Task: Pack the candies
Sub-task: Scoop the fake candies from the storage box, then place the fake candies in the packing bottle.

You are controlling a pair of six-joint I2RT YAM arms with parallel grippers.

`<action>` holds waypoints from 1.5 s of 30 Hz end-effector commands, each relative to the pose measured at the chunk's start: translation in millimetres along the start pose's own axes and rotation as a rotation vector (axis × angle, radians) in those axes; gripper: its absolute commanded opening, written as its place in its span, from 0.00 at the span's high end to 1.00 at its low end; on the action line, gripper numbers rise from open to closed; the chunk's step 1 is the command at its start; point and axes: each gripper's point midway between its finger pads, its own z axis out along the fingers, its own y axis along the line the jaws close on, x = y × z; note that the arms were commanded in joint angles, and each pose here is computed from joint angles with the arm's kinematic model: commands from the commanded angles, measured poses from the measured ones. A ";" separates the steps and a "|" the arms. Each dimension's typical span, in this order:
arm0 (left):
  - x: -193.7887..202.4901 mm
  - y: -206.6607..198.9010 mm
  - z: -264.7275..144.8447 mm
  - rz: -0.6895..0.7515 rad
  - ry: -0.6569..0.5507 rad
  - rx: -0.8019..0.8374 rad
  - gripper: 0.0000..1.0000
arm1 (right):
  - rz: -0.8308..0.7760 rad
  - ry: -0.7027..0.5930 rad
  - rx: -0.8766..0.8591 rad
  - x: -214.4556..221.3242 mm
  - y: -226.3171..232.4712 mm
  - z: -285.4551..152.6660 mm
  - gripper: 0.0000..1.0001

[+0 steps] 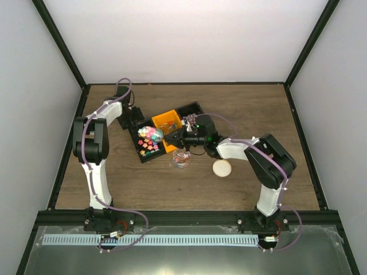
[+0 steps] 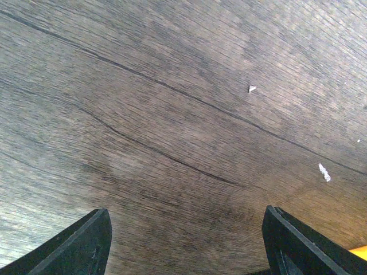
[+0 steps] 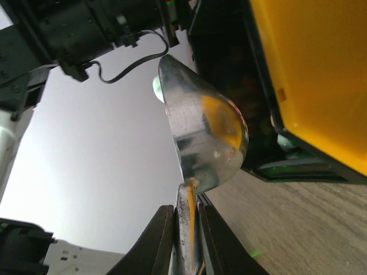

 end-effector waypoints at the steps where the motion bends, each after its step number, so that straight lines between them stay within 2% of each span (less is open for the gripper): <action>1: -3.0 5.5 -1.5 -0.014 0.005 -0.007 0.26 | -0.079 -0.026 -0.060 2.1 26.9 -20.2 0.99; 15: -4.8 11.9 1.1 -0.025 0.005 -0.017 0.26 | -0.073 -0.097 -0.066 44.3 11.6 -100.0 0.99; 27: 6.1 18.6 8.2 -0.030 0.021 -0.023 0.26 | -0.127 -0.165 0.107 64.5 -2.0 -172.8 0.99; 45: 9.2 22.3 8.0 -0.025 0.021 -0.034 0.26 | -0.113 -0.156 0.297 81.6 -37.0 -192.2 0.99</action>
